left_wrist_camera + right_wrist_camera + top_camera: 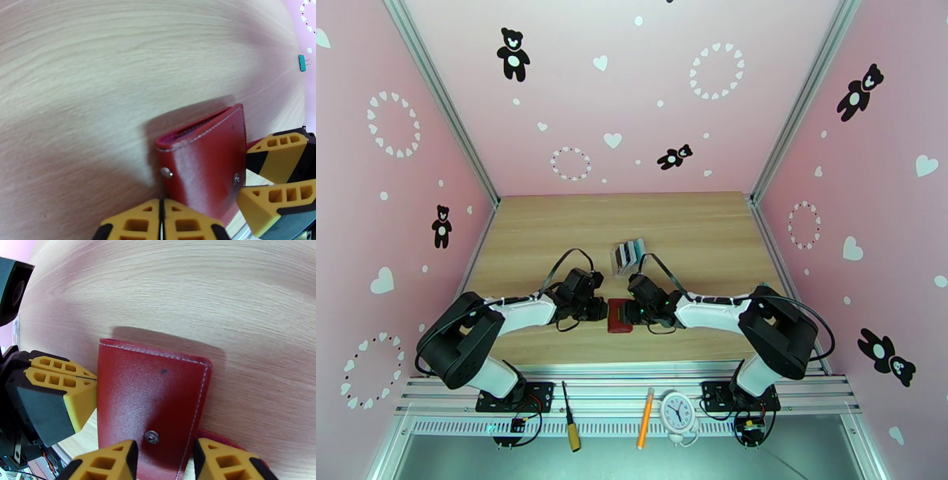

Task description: Put the credit cards into the card holder

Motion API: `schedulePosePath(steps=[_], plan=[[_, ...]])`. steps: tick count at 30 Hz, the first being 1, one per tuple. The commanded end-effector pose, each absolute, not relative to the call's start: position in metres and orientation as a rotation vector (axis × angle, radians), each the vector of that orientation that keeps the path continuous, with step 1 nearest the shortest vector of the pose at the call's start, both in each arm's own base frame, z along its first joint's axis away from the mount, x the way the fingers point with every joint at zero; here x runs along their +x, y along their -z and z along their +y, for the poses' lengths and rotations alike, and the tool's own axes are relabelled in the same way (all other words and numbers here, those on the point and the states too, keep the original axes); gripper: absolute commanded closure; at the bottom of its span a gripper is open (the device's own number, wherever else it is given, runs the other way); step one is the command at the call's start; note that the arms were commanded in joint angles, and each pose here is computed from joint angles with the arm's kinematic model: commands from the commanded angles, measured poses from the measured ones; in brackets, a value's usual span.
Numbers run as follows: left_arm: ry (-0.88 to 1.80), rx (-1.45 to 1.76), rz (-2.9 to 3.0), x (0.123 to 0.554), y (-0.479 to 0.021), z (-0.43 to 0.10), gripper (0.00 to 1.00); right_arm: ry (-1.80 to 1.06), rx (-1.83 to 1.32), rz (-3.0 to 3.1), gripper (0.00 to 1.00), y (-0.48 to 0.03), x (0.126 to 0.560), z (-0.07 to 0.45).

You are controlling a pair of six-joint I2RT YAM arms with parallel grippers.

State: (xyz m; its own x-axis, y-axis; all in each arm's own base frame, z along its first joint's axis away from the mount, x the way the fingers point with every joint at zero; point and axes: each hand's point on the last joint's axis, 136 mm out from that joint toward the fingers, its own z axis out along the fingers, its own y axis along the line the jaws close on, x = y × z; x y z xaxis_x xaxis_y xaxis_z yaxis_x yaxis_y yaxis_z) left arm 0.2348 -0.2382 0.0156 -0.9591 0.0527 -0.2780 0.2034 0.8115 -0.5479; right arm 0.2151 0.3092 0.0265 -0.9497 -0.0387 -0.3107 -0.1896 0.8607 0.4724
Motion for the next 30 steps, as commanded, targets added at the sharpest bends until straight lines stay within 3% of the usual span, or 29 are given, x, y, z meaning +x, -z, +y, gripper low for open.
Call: schedulePosePath(steps=[1, 30], plan=[[0.837, 0.211, 2.761, 0.238, -0.012, -0.238, 0.89, -0.812, -0.149, 2.721, 0.56, -0.034, 0.215, 0.312], [0.843, 0.206, 2.765, 0.237, -0.011, -0.239, 0.89, -0.966, -0.141, 2.648, 0.57, -0.064, 0.218, 0.321]])
